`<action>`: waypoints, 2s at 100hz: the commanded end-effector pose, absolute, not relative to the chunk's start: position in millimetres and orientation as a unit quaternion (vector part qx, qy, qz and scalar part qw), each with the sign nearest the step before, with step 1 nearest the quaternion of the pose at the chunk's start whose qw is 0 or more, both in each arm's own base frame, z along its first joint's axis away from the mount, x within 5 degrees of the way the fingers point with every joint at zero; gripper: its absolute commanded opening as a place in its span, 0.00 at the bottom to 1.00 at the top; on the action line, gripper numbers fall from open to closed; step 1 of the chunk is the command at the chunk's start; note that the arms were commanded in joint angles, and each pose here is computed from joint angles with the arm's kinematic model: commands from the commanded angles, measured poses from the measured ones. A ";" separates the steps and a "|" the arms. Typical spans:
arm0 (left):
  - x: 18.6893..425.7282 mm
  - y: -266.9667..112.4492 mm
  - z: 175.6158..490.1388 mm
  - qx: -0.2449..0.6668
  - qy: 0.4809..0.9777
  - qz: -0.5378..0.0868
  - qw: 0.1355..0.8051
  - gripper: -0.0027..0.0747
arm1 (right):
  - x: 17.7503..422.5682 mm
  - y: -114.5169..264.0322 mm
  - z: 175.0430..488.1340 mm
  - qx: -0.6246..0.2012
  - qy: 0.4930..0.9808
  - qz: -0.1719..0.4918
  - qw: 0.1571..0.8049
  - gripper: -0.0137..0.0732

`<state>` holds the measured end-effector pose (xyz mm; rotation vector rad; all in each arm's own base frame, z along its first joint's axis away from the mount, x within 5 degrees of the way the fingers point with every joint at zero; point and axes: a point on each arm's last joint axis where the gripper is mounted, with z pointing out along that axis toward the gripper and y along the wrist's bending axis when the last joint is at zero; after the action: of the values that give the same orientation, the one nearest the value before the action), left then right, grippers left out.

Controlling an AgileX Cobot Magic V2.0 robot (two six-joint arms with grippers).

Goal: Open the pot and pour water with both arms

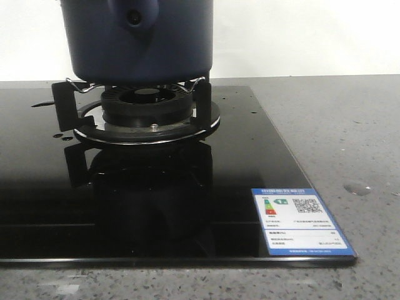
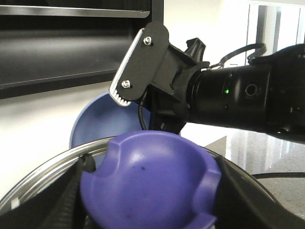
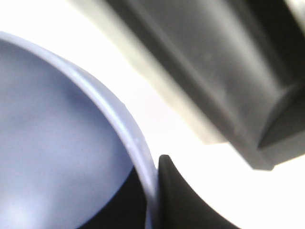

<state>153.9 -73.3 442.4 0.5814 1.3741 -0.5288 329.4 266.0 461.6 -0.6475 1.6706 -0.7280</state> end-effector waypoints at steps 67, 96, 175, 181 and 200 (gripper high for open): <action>156.7 -80.5 451.9 0.248 0.605 -0.273 0.705 0.31 | 314.4 98.1 516.7 -0.069 0.890 0.026 0.450 0.11; 172.3 -88.6 442.7 0.257 0.618 -0.274 0.691 0.31 | 295.0 33.9 464.9 -0.030 0.939 0.051 0.340 0.11; 255.0 -130.5 401.2 0.285 0.625 -0.330 0.647 0.31 | 244.8 -19.1 317.0 0.054 0.974 0.077 0.207 0.11; 262.6 -132.8 400.9 0.285 0.627 -0.330 0.645 0.31 | 244.7 -19.0 316.9 0.054 0.974 0.078 0.206 0.11; 284.6 -142.8 398.4 0.297 0.622 -0.347 0.636 0.31 | 244.3 -19.2 316.6 0.053 0.975 0.076 0.204 0.11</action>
<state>287.4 -137.2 372.8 0.6868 1.5313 -0.7001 246.6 -18.9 301.4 0.1571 2.7980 0.2109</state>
